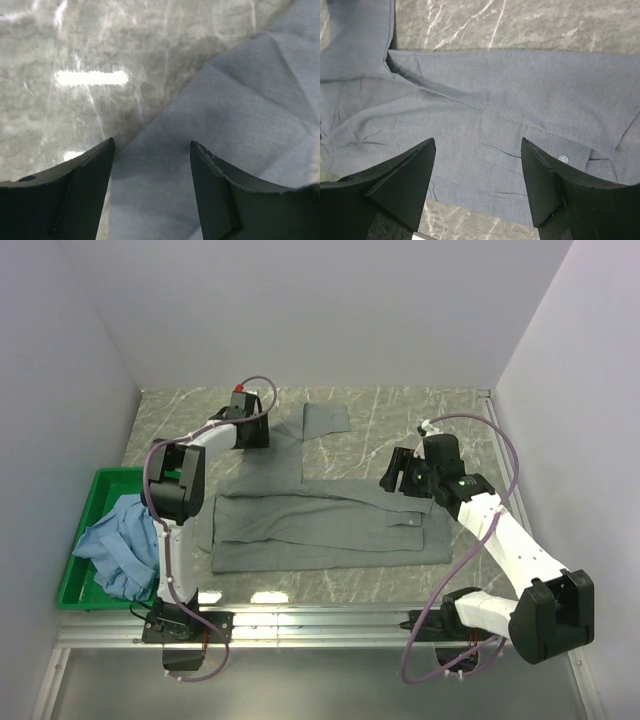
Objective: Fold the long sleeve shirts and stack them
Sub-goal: Fold the shirt
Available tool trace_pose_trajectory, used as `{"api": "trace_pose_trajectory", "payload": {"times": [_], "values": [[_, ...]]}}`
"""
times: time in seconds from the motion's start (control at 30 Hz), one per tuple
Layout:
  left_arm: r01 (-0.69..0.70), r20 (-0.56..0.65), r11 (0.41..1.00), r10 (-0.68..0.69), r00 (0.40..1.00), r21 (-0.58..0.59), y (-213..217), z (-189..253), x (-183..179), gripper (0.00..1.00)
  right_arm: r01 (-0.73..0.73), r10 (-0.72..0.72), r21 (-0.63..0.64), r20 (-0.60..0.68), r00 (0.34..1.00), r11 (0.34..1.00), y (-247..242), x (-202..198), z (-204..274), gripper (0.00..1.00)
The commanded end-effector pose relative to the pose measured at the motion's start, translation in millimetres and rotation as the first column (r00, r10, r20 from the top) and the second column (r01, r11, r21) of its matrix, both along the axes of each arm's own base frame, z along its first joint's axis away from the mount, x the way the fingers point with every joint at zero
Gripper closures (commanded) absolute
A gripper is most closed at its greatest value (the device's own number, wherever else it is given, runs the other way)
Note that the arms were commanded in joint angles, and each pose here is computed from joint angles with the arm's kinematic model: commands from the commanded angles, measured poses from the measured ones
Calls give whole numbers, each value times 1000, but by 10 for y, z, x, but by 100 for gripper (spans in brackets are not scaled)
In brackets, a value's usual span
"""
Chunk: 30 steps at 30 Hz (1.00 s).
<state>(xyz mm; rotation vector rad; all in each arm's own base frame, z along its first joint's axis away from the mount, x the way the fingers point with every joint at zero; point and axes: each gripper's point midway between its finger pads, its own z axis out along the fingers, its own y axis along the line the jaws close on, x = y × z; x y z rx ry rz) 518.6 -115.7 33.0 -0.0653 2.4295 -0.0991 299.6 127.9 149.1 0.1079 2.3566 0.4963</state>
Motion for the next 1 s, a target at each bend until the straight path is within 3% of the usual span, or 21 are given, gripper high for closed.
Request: {"api": "trace_pose_trajectory", "payload": {"times": [0.0, 0.1, 0.2, 0.3, 0.33, 0.43, 0.67, 0.77, 0.97], "values": [[24, 46, 1000, -23, 999, -8, -58, 63, 187, 32, -24, 23, 10, 58, 998, 1000, 40, 0, 136, 24], [30, 19, 1000, -30, 999, 4, -60, -3, 184, 33, -23, 22, 10, 61, 998, 1000, 35, -7, 142, 24], [30, 19, 1000, -30, 999, -6, -77, 9, 183, 45, -21, 21, 13, 61, 998, 1000, 39, -17, 147, 24], [31, 28, 999, -31, 999, -19, -97, 35, 160, 66, -18, 17, 19, 65, 998, 1000, 39, -12, 151, 24], [37, 21, 999, -36, 999, -22, -98, 7, 123, 78, -19, 18, 20, 63, 998, 1000, 43, -21, 143, 24], [41, 52, 999, -40, 998, -22, -98, 170, 141, 97, -23, 22, 25, 64, 998, 999, 54, -12, 146, 24], [53, 184, 999, -53, 982, 5, -272, 1029, -23, 99, -14, 13, 16, 81, 997, 1000, 42, 46, 194, 24], [66, 243, 998, -65, 968, 4, -385, 1471, -352, 98, -16, 13, 25, 97, 995, 1000, 57, 83, 254, 24], [134, 171, 990, -127, 977, -34, -531, 1392, -1301, 93, -29, 23, 40, 126, 992, 999, 81, 65, 303, 24]]}}
